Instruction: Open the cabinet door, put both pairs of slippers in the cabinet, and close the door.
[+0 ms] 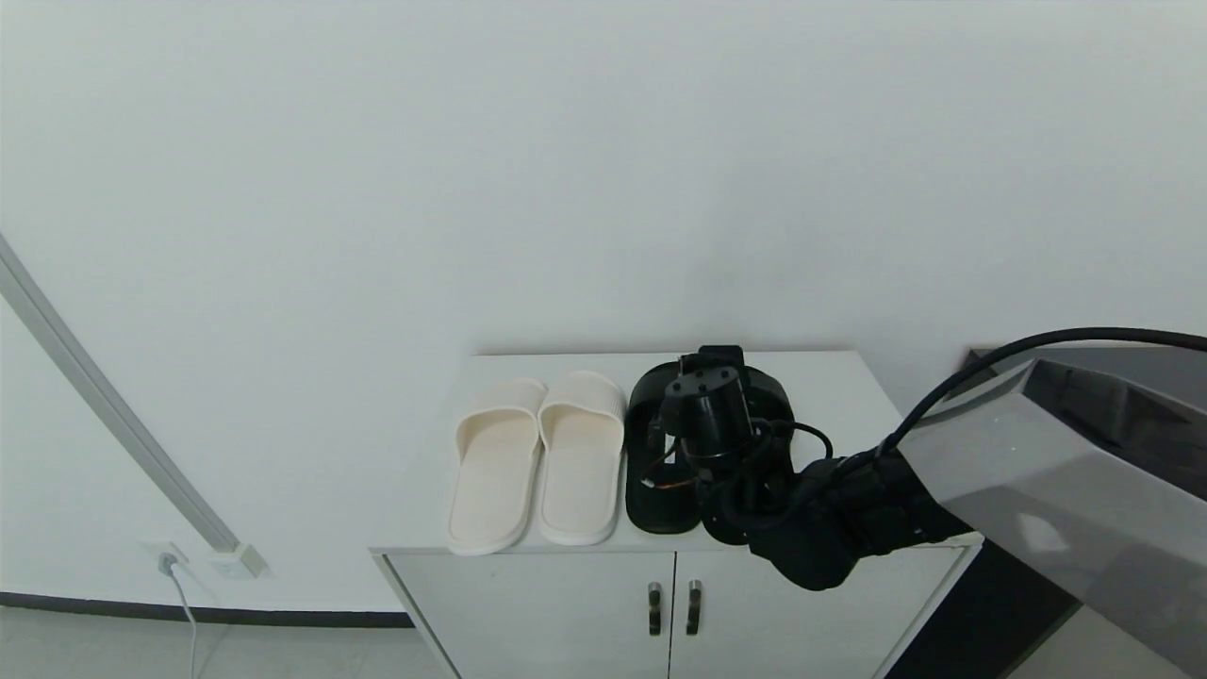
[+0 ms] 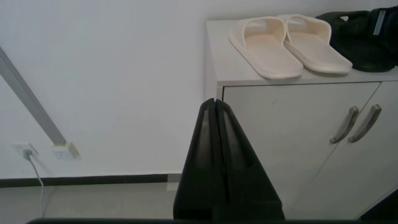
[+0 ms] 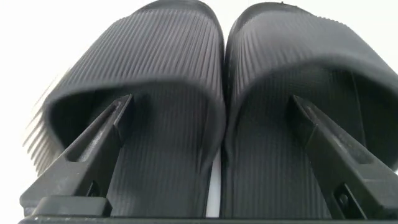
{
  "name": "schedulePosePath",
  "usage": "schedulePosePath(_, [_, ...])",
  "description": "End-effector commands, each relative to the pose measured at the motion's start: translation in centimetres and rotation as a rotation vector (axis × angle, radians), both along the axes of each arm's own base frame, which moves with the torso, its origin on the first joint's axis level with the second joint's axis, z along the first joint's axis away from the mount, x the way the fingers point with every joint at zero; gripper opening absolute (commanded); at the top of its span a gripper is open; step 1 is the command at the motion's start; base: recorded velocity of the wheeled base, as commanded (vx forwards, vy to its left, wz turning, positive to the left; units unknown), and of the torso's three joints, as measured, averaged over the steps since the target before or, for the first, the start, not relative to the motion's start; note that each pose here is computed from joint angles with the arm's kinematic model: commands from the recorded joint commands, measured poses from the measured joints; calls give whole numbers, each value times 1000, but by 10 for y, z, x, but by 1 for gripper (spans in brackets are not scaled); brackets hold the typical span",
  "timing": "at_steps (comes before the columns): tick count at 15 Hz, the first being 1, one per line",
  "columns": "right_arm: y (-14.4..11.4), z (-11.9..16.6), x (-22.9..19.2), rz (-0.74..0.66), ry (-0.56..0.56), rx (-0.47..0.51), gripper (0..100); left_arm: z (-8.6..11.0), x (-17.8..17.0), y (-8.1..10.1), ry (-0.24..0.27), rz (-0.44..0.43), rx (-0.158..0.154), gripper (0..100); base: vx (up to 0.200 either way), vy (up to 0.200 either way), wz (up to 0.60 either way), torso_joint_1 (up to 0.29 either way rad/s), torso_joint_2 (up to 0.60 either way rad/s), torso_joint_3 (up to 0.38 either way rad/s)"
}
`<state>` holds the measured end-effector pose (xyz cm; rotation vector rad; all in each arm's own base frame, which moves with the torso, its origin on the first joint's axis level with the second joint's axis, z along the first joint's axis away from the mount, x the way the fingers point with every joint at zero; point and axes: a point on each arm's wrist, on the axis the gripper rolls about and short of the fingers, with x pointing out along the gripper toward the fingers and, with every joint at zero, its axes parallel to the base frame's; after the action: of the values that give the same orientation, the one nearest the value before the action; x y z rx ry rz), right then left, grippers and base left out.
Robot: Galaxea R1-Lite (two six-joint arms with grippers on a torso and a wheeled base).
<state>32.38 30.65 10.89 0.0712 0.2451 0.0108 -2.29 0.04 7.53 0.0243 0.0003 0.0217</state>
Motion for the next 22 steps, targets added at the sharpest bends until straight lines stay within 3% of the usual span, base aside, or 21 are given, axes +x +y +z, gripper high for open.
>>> schedulePosePath(1, [0, -4, 13, -20, -8, 6, 100, 0, 0, 0, 2, 3, 0, 0, 0, 0, 0, 0, 0, 0])
schedulePosePath(10, [0, -2, 38, -51, -46, 35, 100, 0, 0, 0, 1, 1, -3, 0, 0, 0, 0, 0, 0, 0])
schedulePosePath(11, [0, -1, 38, -52, -48, 33, 0, 0, 0, 0, 1, 1, -3, 0, 0, 0, 0, 0, 0, 0])
schedulePosePath(17, [-2, -1, 36, -53, -42, 6, 0, 0, 0, 0, 1, 1, -3, 0, 0, 0, 0, 0, 0, 0])
schedulePosePath(22, [-25, 41, 4, -27, -62, -2, 0, 0, 0, 0, 1, 1, -3, 0, 0, 0, 0, 0, 0, 0])
